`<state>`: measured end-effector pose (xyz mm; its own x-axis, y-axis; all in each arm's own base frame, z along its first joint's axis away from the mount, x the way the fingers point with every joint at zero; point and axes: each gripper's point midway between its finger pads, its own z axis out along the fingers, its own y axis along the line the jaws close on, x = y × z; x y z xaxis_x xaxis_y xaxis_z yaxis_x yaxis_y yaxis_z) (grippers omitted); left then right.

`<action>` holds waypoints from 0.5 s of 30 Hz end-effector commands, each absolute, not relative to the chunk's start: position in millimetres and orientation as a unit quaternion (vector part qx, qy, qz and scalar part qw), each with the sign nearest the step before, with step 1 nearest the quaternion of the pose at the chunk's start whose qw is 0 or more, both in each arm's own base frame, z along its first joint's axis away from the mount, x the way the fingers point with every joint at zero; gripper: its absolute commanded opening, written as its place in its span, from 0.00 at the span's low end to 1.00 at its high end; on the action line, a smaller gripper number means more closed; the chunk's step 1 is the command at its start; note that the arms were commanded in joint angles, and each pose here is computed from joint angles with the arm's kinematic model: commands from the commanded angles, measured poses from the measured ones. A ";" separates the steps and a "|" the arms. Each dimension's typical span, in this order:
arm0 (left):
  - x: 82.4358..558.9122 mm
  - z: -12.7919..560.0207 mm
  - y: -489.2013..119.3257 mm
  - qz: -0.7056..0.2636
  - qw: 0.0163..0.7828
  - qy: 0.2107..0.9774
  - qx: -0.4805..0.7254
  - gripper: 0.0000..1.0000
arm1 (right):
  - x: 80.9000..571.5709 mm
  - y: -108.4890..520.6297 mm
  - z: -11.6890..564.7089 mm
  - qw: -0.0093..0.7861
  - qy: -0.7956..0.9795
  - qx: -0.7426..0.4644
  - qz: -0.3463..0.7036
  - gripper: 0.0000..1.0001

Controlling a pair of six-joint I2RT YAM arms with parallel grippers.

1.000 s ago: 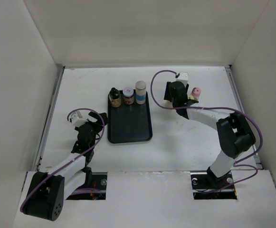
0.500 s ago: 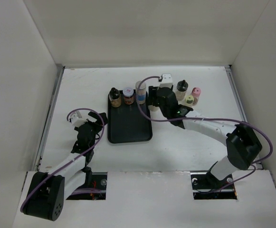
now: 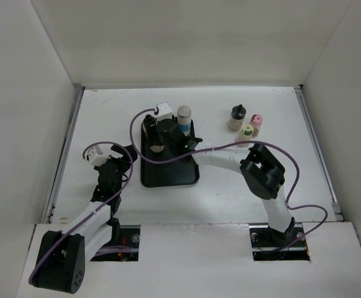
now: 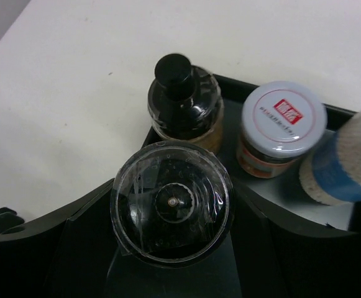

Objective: Organize the condiment bottles

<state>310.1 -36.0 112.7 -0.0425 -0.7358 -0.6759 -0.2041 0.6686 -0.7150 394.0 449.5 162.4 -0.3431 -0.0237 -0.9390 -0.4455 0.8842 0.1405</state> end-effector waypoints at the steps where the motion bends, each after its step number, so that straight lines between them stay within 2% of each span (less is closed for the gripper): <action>1: 313.6 127.9 -36.6 -0.237 0.615 0.670 -0.341 1.00 | 402.5 474.1 206.7 0.595 0.758 -0.132 0.230 0.52; 6: 314.3 127.9 -37.3 -0.239 0.614 0.671 -0.340 1.00 | 396.5 482.0 184.3 0.579 0.770 -0.133 0.233 0.58; 11: 314.8 124.9 -38.8 -0.240 0.609 0.675 -0.339 1.00 | 388.9 480.0 199.2 0.584 0.764 -0.132 0.241 0.89; 13: 314.8 127.3 -38.3 -0.238 0.614 0.673 -0.338 1.00 | 381.9 468.4 220.1 0.595 0.754 -0.127 0.246 0.94; 15: 314.5 125.8 -38.2 -0.237 0.612 0.675 -0.338 1.00 | 375.8 450.0 240.5 0.605 0.745 -0.115 0.255 0.96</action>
<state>310.0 -37.5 111.1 -0.0518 -0.7384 -0.6723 -0.2031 0.6670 -0.7169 383.3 461.0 149.2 -0.3497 -0.0291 -0.9364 -0.4660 0.8725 0.1470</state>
